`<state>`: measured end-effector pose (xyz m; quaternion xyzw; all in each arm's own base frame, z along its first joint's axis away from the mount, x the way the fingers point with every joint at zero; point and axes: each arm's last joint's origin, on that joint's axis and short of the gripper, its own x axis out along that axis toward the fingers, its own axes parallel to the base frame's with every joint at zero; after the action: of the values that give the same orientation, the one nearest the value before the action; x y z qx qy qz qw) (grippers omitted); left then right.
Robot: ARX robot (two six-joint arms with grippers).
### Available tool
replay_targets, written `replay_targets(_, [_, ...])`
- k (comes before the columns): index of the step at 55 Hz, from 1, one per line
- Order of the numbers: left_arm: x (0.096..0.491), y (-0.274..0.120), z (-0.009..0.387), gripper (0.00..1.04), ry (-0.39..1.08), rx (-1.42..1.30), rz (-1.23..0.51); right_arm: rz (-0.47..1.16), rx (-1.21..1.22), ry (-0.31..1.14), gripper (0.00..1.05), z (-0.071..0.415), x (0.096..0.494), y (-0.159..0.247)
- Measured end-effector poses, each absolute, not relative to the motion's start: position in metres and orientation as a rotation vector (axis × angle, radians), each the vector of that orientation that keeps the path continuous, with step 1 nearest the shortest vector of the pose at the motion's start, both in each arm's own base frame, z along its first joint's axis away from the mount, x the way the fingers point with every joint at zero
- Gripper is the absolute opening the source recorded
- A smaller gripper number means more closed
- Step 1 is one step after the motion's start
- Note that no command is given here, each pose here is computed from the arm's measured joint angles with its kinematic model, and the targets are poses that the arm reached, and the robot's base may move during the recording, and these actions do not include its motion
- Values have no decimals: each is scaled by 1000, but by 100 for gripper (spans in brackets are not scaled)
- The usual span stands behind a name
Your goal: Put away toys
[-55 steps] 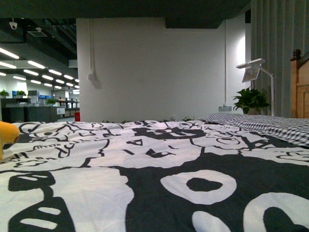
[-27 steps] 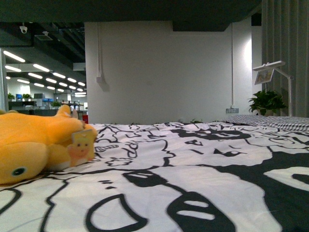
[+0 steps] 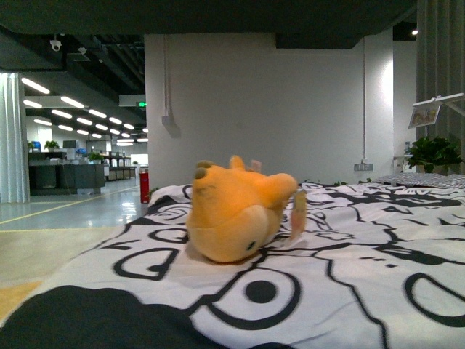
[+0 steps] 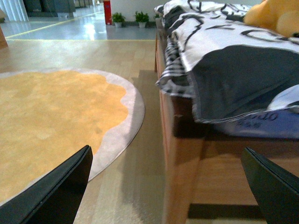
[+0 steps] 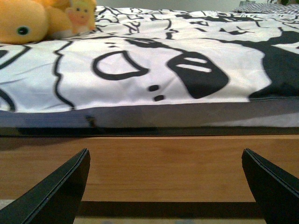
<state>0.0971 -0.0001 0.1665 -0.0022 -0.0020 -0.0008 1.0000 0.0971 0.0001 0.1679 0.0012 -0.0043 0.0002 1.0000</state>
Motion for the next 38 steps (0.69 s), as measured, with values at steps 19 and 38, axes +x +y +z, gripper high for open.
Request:
replay_targets(19, [97, 0, 166, 98, -5, -4, 2, 5, 2, -9, 98, 168, 97, 0])
replay_targets(38, [97, 0, 167, 98, -6, -4, -2, 4, 2, -10, 98, 168, 97, 0])
